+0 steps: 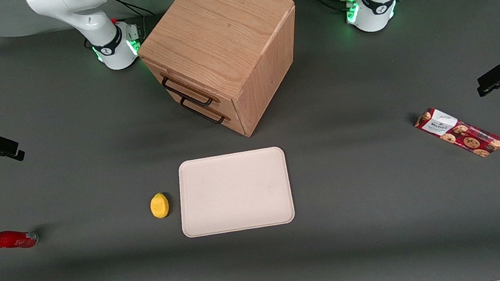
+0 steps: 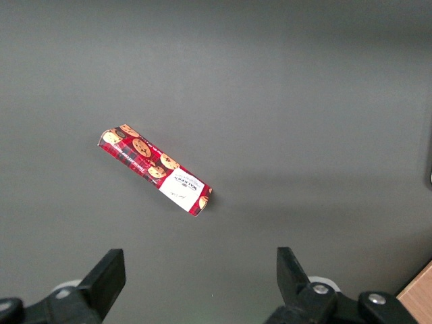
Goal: Open upper drawer
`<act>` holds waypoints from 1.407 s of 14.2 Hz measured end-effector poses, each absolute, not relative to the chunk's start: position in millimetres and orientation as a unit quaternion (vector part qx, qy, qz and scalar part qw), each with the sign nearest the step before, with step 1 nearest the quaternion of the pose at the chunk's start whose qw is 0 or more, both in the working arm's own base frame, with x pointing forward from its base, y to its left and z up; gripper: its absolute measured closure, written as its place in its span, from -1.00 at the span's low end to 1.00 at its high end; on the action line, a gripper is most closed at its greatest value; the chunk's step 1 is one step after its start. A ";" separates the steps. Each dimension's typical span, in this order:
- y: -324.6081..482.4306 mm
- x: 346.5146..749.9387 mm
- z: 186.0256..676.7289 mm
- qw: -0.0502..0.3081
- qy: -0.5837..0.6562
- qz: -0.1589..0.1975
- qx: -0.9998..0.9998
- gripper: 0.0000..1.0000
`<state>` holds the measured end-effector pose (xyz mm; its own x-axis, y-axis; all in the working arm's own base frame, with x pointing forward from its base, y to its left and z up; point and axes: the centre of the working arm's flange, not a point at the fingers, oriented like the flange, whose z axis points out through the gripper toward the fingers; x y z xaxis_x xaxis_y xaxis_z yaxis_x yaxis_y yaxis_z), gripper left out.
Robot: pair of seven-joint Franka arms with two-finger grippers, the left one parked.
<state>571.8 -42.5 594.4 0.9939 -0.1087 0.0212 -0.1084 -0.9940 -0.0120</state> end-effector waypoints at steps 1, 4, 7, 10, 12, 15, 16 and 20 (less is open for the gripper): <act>-42.5 571.8 594.4 0.005 0.054 -0.011 -0.998 -1.00; -43.0 571.8 594.4 0.015 0.057 -0.011 -0.998 -1.00; -47.3 571.5 594.6 0.033 0.066 -0.012 -0.997 -1.00; -47.0 571.5 594.7 0.035 0.066 -0.012 -0.997 -1.00; -46.6 571.5 594.6 0.032 0.065 -0.012 -0.997 -1.00; -48.0 571.4 594.4 0.014 0.062 -0.011 -0.998 -1.00; -47.8 571.4 594.4 0.012 0.061 -0.011 -0.998 -1.00; -44.7 571.6 594.4 0.011 0.058 -0.011 -0.998 -1.00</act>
